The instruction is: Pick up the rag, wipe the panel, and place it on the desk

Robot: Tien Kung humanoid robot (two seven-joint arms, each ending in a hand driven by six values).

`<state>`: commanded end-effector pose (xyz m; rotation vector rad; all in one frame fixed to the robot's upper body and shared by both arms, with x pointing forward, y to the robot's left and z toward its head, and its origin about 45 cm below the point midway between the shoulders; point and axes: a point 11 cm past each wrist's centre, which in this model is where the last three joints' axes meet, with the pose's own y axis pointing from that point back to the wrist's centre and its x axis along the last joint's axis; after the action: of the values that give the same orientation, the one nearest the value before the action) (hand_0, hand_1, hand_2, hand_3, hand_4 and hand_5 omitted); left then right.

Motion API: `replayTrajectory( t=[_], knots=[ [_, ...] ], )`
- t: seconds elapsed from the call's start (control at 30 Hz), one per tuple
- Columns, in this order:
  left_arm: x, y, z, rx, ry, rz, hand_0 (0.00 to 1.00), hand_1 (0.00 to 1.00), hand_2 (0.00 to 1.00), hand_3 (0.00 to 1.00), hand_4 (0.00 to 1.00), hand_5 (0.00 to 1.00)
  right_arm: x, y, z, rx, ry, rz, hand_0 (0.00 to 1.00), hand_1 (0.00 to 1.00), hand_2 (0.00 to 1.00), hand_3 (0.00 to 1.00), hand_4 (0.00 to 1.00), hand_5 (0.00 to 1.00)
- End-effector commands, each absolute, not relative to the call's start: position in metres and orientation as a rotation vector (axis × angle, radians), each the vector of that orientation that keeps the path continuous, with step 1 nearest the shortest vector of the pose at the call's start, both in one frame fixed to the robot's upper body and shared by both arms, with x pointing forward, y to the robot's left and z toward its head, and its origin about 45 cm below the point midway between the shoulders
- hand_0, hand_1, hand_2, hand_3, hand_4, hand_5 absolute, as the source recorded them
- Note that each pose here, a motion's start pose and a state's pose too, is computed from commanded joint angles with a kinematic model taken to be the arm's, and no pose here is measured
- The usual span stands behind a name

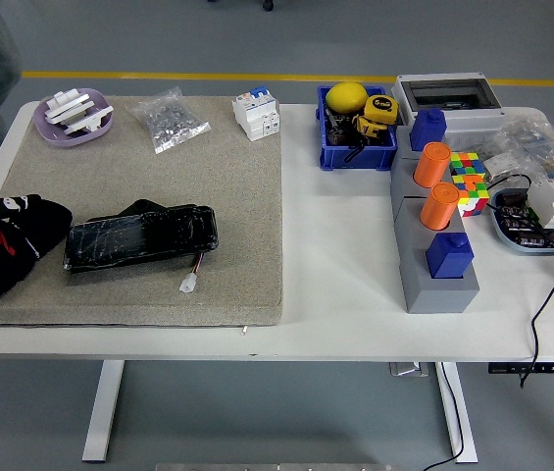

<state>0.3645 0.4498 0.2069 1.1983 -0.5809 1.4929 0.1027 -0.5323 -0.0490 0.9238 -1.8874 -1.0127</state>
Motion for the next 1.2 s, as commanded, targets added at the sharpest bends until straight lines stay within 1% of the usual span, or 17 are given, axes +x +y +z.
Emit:
replayTrajectory(
  t=[0.37, 0.53, 0.8, 0.83, 1.0, 1.03, 1.2],
  knots=[
    [0.362, 0.444, 0.181, 1.273, -0.539, 1.423, 0.778, 0.908, 0.926, 0.915, 0.998, 0.477, 0.097, -0.534, -0.049, 0.918, -1.877, -1.014, 0.719, 0.367, 0.629, 0.621, 0.998, 0.564],
    [0.358, 0.449, 0.167, 1.325, -0.492, 1.39, 0.783, 0.909, 0.926, 0.911, 0.998, 0.482, 0.096, -0.534, -0.049, 0.919, -1.873, -1.013, 0.718, 0.366, 0.629, 0.621, 0.998, 0.564],
    [0.357, 0.461, 0.157, 1.341, -0.451, 1.415, 0.77, 0.9, 0.926, 0.909, 0.998, 0.495, 0.095, -0.533, -0.05, 0.927, -1.866, -1.009, 0.72, 0.369, 0.629, 0.621, 0.998, 0.564],
    [0.357, 0.462, 0.156, 1.337, -0.449, 1.421, 0.685, 0.835, 0.91, 0.898, 0.998, 0.491, 0.096, -0.533, -0.05, 0.927, -1.866, -1.008, 0.718, 0.368, 0.629, 0.621, 0.998, 0.565],
    [0.361, 0.462, 0.156, 1.32, -0.44, 1.448, 0.685, 0.835, 0.91, 0.898, 0.998, 0.491, 0.097, -0.533, -0.05, 0.93, -1.866, -1.007, 0.718, 0.368, 0.629, 0.621, 0.998, 0.565],
    [0.362, 0.462, 0.155, 1.32, -0.436, 1.448, 0.653, 0.794, 0.881, 0.887, 0.998, 0.495, 0.097, -0.533, -0.05, 0.931, -1.865, -1.006, 0.717, 0.367, 0.629, 0.621, 0.998, 0.565],
    [0.363, 0.459, 0.151, 1.323, -0.418, 1.45, 0.653, 0.794, 0.881, 0.887, 0.998, 0.495, 0.099, -0.532, -0.05, 0.936, -1.869, -1.003, 0.717, 0.367, 0.629, 0.621, 0.998, 0.565]
  ],
)
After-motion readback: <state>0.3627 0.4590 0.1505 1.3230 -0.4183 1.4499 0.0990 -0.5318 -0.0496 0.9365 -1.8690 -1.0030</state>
